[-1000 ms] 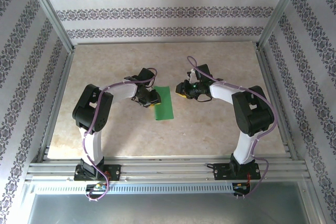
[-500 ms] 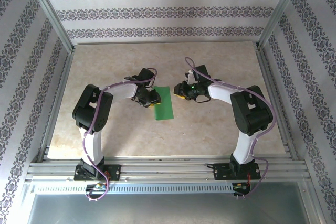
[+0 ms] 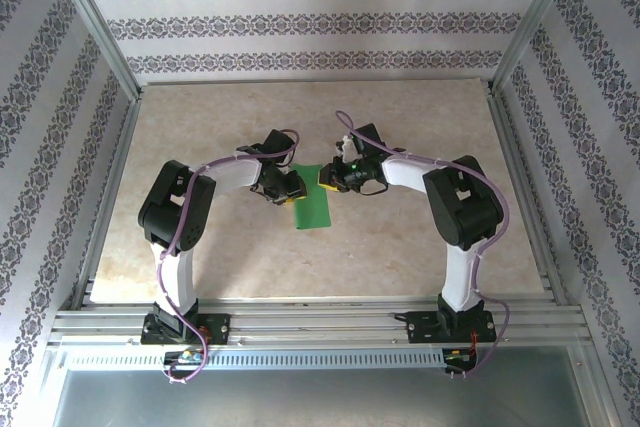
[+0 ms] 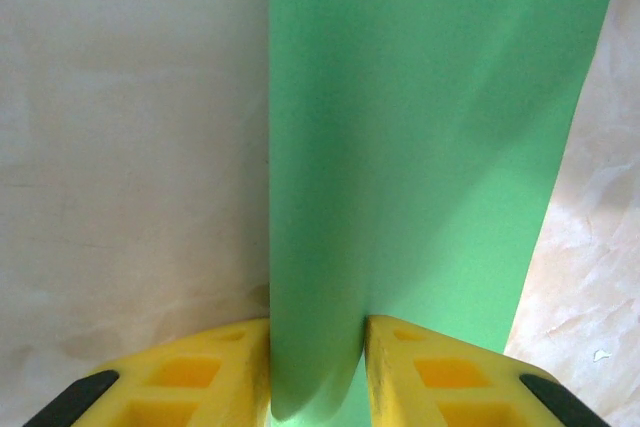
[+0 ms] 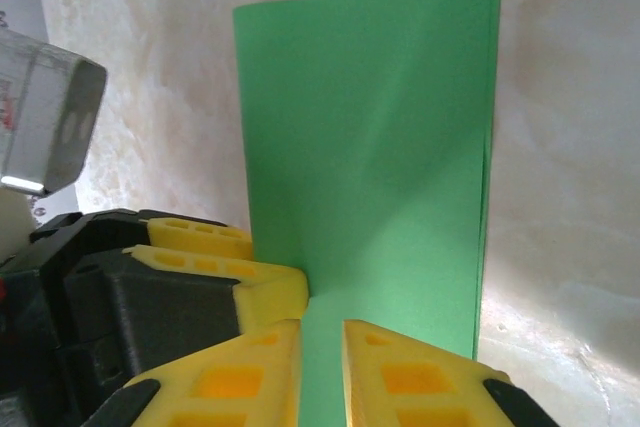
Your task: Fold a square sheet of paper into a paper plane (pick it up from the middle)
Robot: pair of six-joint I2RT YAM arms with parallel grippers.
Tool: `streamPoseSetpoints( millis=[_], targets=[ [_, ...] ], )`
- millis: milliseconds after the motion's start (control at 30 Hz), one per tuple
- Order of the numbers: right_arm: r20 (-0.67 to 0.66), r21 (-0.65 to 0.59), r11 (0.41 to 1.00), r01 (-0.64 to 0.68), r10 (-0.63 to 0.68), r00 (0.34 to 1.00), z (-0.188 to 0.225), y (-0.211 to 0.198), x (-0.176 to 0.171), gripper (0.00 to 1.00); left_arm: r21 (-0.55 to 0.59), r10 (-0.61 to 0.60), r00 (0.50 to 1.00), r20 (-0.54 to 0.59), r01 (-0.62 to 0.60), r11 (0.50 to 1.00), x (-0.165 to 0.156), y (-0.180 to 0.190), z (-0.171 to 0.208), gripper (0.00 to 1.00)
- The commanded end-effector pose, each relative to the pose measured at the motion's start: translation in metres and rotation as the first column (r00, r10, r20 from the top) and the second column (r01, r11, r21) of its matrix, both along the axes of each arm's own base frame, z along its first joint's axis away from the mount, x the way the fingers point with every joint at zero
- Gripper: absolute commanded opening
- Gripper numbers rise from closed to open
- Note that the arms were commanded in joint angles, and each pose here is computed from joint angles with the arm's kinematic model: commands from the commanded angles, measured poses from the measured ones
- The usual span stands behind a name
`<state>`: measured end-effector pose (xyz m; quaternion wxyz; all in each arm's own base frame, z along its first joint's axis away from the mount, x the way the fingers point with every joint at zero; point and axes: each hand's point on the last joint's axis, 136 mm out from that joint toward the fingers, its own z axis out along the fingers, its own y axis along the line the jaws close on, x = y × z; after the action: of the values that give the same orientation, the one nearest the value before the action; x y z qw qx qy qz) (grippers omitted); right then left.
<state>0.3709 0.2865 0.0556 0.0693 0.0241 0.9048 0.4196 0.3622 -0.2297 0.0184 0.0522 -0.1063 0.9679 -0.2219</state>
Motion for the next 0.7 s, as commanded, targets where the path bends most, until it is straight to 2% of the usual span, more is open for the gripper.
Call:
streamPoseSetpoints(
  millis=[0,200,667],
  targets=[
    [-0.016,-0.007,0.999,-0.04,0.04,0.999,-0.004,0.006,-0.003,0.19,0.189,0.038,0.98,-0.195,-0.001,0.982,-0.043,0.043,-0.054,0.33],
    [-0.042,-0.032,0.998,-0.061,0.06,0.997,-0.014,0.01,-0.004,0.16,0.19,0.037,0.981,-0.193,0.0,0.982,-0.042,0.043,-0.054,0.33],
    [-0.091,-0.076,0.994,-0.077,0.07,0.993,-0.033,0.007,-0.009,0.15,0.181,0.017,0.98,-0.199,0.02,0.983,-0.043,0.042,-0.057,0.33]
  ],
)
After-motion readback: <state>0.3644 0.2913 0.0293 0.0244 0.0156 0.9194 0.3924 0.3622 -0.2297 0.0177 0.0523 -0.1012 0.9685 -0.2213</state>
